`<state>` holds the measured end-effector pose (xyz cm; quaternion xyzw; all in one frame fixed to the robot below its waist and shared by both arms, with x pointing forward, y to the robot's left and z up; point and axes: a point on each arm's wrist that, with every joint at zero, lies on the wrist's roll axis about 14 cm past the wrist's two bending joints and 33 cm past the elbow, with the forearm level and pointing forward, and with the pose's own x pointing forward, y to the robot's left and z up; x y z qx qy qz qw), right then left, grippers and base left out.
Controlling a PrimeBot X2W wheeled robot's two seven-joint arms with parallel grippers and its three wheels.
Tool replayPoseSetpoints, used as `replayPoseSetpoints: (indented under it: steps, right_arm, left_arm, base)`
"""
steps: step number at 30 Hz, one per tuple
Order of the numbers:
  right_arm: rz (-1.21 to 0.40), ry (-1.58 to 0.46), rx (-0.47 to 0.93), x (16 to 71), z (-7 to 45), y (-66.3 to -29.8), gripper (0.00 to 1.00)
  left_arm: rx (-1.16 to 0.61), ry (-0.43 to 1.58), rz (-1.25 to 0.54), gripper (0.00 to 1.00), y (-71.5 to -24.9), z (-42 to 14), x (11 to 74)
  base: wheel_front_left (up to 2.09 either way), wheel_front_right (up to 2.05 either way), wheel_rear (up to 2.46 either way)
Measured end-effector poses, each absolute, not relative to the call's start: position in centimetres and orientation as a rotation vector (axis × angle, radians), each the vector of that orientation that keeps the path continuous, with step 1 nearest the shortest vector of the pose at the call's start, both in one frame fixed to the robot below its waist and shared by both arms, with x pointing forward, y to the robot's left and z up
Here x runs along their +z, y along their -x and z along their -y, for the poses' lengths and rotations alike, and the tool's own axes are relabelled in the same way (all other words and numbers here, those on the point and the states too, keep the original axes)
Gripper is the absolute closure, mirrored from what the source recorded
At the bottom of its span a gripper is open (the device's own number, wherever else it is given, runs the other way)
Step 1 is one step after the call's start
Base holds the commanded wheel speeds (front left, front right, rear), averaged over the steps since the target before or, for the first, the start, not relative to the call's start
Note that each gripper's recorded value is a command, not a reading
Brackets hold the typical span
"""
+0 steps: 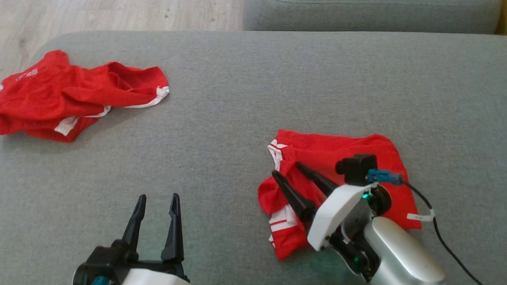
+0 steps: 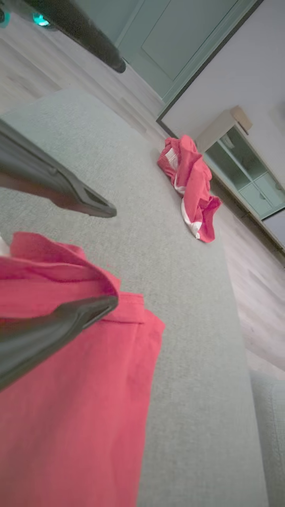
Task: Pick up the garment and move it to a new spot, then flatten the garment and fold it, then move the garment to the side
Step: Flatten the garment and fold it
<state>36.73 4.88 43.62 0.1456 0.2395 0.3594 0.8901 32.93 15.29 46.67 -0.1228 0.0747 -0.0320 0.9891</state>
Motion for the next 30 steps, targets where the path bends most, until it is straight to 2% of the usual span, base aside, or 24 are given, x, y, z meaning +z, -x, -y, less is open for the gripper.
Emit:
replayPoseSetpoints:
  steps: [7, 16, 21, 30]
  right_arm:
    - [-0.345, -0.322, 0.702, 46.5, -3.7, -38.9, 0.00]
    - [-0.131, -0.181, 0.491, 49.7, 3.3, -43.2, 0.00]
    - [-0.145, -0.124, 0.394, 48.2, 6.6, -42.1, 0.00]
    - [-0.136, -0.139, 0.298, 47.4, 9.8, -39.4, 0.00]
  left_arm:
    - [-0.088, 0.253, -0.154, 0.00, -33.3, -14.4, 46.5]
    - [-0.115, 0.256, -0.147, 0.00, -34.1, -13.6, 46.7]
    - [-0.115, 0.252, -0.144, 0.00, -34.2, -13.6, 46.7]
    - [-0.119, 0.261, -0.121, 0.00, -33.6, -13.3, 47.2]
  base:
    - [0.00, 0.00, 0.00]
    - [0.00, 0.00, 0.00]
    - [0.00, 0.00, 0.00]
    - [0.00, 0.00, 0.00]
